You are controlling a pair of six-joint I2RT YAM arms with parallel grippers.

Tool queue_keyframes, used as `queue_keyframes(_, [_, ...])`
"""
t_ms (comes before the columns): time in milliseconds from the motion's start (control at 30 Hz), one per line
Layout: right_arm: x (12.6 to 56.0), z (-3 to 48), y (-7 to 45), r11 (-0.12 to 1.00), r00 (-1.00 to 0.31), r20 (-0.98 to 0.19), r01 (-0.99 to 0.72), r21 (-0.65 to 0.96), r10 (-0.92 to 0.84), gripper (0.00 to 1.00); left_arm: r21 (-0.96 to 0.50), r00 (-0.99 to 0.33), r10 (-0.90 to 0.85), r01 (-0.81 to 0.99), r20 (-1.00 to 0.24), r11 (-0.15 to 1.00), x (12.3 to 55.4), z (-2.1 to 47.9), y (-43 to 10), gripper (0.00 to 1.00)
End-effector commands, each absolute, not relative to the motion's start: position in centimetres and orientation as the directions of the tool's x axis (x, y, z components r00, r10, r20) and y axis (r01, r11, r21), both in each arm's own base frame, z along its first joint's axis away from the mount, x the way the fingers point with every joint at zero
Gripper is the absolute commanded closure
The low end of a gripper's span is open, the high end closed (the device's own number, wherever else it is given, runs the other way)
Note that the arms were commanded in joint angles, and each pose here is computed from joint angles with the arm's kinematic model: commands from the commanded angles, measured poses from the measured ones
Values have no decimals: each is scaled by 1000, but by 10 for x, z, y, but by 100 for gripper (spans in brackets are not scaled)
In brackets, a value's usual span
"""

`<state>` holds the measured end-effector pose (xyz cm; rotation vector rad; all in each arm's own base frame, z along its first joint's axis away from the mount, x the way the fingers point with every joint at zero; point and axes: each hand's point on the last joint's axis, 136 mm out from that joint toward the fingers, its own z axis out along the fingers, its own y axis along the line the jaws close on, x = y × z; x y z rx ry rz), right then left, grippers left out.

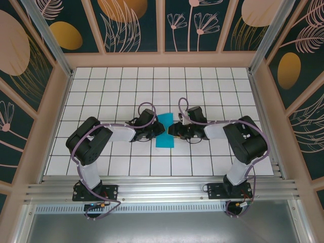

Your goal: Fold a paper plane with a square sheet of paper (pick it up from the middle)

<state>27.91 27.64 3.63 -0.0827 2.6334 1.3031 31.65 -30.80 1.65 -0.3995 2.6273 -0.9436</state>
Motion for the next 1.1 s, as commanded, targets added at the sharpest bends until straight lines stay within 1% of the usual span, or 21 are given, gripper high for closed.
queue_keyframes(0, [270, 38, 279, 581, -976, -217, -170, 796, 12, 57, -567, -921, -345, -190, -179, 802, 304, -7, -293, 78])
queue_keyframes(200, [262, 40, 280, 544, -974, -227, -197, 816, -11, 59, -570, -919, -349, -189, -184, 799, 305, -5, -294, 78])
queue_keyframes(333, [262, 40, 282, 531, -972, -235, -209, 821, -18, 65, -589, -916, -355, -184, -188, 787, 307, 2, -297, 78])
queue_keyframes(433, [264, 40, 281, 528, -968, -251, -221, 820, -17, 74, -622, -911, -361, -167, -199, 765, 311, 16, -301, 77])
queue_keyframes(500, [266, 43, 281, 522, -965, -261, -230, 821, -14, 80, -653, -902, -372, -146, -221, 743, 313, 33, -304, 74])
queue_keyframes(667, [270, 62, 281, 503, -949, -315, -284, 816, -24, 90, -636, -808, -489, -193, -328, 747, 325, 79, -269, 65])
queue_keyframes(700, [271, 66, 280, 510, -946, -324, -291, 809, -26, 91, -644, -784, -518, -206, -342, 737, 326, 88, -260, 64])
queue_keyframes(733, [272, 67, 279, 521, -944, -330, -295, 801, -27, 92, -649, -763, -542, -219, -352, 729, 326, 94, -251, 58])
queue_keyframes(800, [275, 69, 274, 563, -940, -340, -297, 771, -31, 95, -655, -717, -586, -239, -379, 717, 325, 107, -231, 52])
queue_keyframes(933, [283, 74, 262, 659, -931, -362, -295, 692, -37, 99, -638, -643, -632, -277, -433, 719, 322, 122, -196, 47])
queue_keyframes(1067, [290, 88, 241, 799, -915, -400, -276, 534, -48, 100, -629, -578, -662, -302, -477, 716, 315, 134, -170, 44])
